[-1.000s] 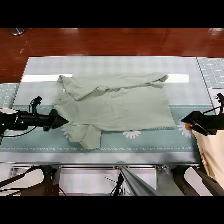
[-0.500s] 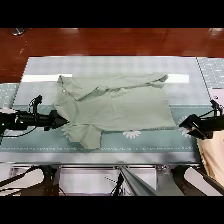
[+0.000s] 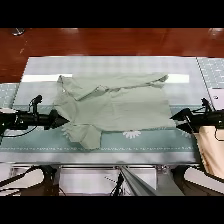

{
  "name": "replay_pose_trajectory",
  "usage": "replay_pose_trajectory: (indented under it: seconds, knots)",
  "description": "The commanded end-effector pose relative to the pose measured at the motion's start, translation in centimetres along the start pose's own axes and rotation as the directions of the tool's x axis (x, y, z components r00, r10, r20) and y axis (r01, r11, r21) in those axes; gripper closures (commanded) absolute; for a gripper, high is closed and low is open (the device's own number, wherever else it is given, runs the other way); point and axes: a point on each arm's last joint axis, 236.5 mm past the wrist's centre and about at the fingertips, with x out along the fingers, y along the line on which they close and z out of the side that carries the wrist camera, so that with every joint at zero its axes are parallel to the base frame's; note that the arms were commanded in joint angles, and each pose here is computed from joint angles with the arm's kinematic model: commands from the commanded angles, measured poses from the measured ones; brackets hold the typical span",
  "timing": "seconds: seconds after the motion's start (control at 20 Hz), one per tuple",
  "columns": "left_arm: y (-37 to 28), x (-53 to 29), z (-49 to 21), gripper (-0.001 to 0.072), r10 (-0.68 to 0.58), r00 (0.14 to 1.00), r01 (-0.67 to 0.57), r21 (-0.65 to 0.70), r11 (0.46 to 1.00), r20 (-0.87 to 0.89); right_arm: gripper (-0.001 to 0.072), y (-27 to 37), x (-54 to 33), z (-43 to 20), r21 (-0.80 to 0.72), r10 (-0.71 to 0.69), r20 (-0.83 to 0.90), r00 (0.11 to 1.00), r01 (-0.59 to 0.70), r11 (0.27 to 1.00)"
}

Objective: Fold the shirts.

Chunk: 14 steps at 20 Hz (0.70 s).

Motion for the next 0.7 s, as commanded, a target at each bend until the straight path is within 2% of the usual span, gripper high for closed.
replay_pose_trajectory:
  seconds: [0.0,0.1,0.15,0.2,0.25,0.3,0.4,0.45,0.55,0.65]
  knots:
    - [0.0,0.1,0.0,0.0686,0.004,1.000,-0.004,0.004,1.000,-0.002,0.0080,1.2,1.1,1.0,-0.028,0.006,0.037,0.999,-0.005,1.000]
    - [-0.3,0.5,-0.3,0.0686,0.006,1.000,-0.006,0.018,1.000,-0.014,0.0081,2.3,2.3,1.5,-0.060,-0.021,0.065,0.998,0.025,0.998]
    - [-0.5,0.8,-0.5,0.0686,0.008,1.000,-0.007,0.026,1.000,-0.025,0.0121,3.0,2.6,1.6,-0.083,-0.026,0.070,0.997,0.031,0.996]
    - [-0.7,1.0,-0.7,0.0686,0.009,0.999,-0.008,0.032,0.999,-0.033,0.0289,3.8,2.8,1.5,-0.122,-0.028,0.064,0.998,0.036,0.992]
    - [-0.7,1.2,-0.7,0.0686,0.014,0.999,-0.013,0.040,0.999,-0.034,0.0649,4.7,3.0,0.8,-0.194,-0.026,0.037,0.999,0.033,0.980]
    - [-0.8,1.2,-0.6,0.0686,0.017,0.999,-0.015,0.040,0.999,-0.031,0.0691,5.5,3.1,0.0,-0.265,-0.025,0.001,1.000,0.025,0.964]
    - [-1.6,0.5,0.6,0.0686,0.010,1.000,-0.010,0.015,1.000,-0.008,0.0692,7.5,2.4,-0.9,-0.323,-0.024,-0.050,0.998,0.007,0.947]
    - [-3.7,-0.6,1.9,0.0687,-0.030,0.999,0.030,0.052,0.998,0.017,0.0693,9.3,1.1,-0.7,-0.360,-0.006,-0.051,0.999,-0.012,0.933]
    - [-11.1,-4.7,5.9,0.0687,-0.179,0.975,0.155,0.171,0.973,0.134,0.0693,15.1,-4.4,1.6,-0.460,0.057,0.074,0.996,-0.017,0.888]
    - [-20.7,-11.9,9.8,0.0687,-0.342,0.889,0.237,0.334,0.912,0.303,0.0693,23.0,-13.3,3.9,-0.586,0.189,0.301,0.935,0.025,0.810]
